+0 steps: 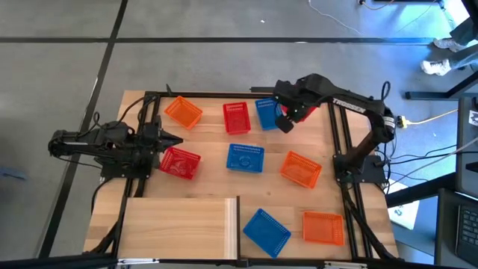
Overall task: Stack baskets on shelf by color
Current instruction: Put the top right red bin on the shelf
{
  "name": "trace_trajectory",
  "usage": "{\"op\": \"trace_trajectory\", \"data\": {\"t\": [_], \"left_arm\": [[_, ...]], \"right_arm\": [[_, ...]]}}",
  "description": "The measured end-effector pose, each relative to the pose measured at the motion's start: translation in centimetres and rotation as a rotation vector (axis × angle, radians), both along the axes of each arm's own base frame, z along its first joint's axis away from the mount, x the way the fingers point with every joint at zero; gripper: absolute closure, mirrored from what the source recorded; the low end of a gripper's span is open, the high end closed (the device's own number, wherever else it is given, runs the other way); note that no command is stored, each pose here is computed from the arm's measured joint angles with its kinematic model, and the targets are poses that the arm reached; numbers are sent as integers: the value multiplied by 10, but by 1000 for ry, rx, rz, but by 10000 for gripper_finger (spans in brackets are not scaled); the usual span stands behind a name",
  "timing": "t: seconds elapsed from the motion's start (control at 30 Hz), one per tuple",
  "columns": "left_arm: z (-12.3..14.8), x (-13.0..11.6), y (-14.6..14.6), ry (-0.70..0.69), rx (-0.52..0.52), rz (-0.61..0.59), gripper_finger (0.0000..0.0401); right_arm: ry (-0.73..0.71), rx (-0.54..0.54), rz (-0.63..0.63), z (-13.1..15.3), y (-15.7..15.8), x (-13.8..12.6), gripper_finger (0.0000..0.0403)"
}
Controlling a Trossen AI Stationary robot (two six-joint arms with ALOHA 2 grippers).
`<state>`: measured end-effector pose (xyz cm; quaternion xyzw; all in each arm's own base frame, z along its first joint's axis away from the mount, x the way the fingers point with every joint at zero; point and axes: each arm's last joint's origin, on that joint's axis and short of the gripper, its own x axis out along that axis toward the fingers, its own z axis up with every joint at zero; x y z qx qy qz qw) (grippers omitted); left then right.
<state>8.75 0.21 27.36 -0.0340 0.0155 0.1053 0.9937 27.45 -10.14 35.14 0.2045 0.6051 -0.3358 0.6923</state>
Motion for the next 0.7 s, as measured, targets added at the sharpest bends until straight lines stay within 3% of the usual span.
{"op": "trace_trajectory", "data": {"t": [0.17, 0.3, 0.6, 0.7], "left_arm": [[0, -1, 3, -29, -104, 120, 387], [-1, -1, 4, -35, -146, 133, 381], [0, -1, 4, -59, -185, 161, 303], [2, -2, 6, -93, -228, 220, 284]], "right_arm": [[-126, -28, 93, 27, 33, 12, 401], [-170, -35, 160, 33, 51, 17, 402], [-157, -36, 244, 30, 68, 23, 401], [-130, -106, 339, 31, 74, 25, 401]]}}
